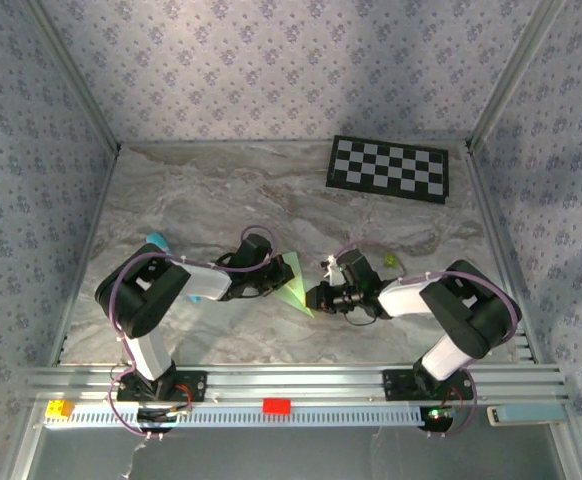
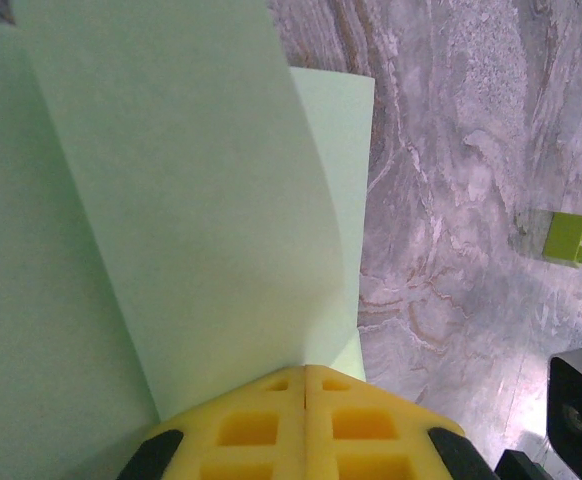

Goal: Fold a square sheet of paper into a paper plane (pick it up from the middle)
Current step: Fourth fold the wing at the center of the table.

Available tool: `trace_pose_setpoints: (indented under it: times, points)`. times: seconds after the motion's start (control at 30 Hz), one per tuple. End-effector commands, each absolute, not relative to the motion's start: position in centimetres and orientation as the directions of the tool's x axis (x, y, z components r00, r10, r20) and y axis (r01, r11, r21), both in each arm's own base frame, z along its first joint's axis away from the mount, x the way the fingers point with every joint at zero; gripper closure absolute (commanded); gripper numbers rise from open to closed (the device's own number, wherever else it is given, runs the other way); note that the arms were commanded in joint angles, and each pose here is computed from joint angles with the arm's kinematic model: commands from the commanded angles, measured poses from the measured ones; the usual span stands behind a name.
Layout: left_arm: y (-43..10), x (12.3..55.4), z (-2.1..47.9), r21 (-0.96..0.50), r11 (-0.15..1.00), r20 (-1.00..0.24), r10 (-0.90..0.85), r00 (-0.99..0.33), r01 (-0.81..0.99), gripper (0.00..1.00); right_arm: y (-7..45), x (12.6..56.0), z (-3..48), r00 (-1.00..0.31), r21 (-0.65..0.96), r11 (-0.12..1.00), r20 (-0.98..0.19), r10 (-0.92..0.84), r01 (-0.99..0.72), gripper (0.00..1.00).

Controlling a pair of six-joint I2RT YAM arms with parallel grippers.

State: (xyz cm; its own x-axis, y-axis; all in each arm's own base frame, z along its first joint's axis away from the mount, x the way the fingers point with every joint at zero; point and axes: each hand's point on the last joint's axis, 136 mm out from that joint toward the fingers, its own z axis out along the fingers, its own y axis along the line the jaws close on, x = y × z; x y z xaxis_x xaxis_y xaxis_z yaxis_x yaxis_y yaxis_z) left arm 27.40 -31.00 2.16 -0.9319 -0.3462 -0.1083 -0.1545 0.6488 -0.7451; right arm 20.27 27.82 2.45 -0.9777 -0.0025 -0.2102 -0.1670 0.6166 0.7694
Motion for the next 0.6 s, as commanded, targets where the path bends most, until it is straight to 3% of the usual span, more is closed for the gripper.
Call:
trace_pose_setpoints:
  times: [0.0,0.17,0.37,0.57]
  points:
    - [-30.0,26.4,-0.2,-0.685,0.705,-0.088,-0.333,-0.939,-0.186,0.97,25.6,17.4,-0.1,-0.994,0.711,0.696,-0.103,-0.033,-0.097,0.83]
    - [-30.1,26.5,-0.1,-0.688,0.702,-0.089,-0.332,-0.939,-0.183,0.97,25.3,17.0,-0.2,-0.994,0.706,0.701,-0.101,-0.045,-0.103,0.84]
    - [-30.0,26.4,-0.1,-0.688,0.702,-0.086,-0.334,-0.939,-0.187,0.97,25.0,16.4,-0.8,-0.996,0.708,0.7,-0.077,-0.054,-0.093,0.93]
    - [-30.0,26.5,0.0,-0.689,0.701,-0.089,-0.336,-0.938,-0.186,0.97,25.0,16.2,-0.6,-0.996,0.719,0.689,-0.07,-0.053,-0.087,0.91]
